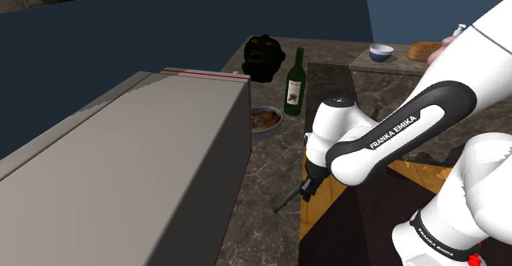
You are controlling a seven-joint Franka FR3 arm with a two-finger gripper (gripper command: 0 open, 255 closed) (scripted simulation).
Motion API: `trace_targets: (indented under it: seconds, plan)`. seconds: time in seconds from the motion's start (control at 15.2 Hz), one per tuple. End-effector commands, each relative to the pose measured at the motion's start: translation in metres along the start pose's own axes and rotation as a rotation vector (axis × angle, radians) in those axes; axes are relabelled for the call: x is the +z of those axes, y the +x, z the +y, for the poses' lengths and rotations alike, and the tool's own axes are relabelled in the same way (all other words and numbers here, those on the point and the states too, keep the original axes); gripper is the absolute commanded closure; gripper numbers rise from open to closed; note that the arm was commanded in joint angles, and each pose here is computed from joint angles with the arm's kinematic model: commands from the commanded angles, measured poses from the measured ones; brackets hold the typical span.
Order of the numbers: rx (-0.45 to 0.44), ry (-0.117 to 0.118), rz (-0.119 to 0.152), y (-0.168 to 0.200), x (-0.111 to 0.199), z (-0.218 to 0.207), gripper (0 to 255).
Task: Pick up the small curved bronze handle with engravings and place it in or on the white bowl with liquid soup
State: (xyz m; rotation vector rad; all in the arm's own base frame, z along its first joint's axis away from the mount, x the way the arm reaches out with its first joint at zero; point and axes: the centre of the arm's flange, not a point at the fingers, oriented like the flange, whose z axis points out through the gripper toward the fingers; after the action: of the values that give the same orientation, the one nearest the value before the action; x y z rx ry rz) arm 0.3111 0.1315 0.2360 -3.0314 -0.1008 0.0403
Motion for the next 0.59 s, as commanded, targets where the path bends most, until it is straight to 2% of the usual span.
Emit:
trace_targets:
  seconds: [0.0, 0.53]
  plan:
    - [0.0, 0.0, 0.0, 0.0, 0.0, 0.0, 255]
    - [0.0, 0.0, 0.0, -0.0001, -0.0052, -0.0006, 255]
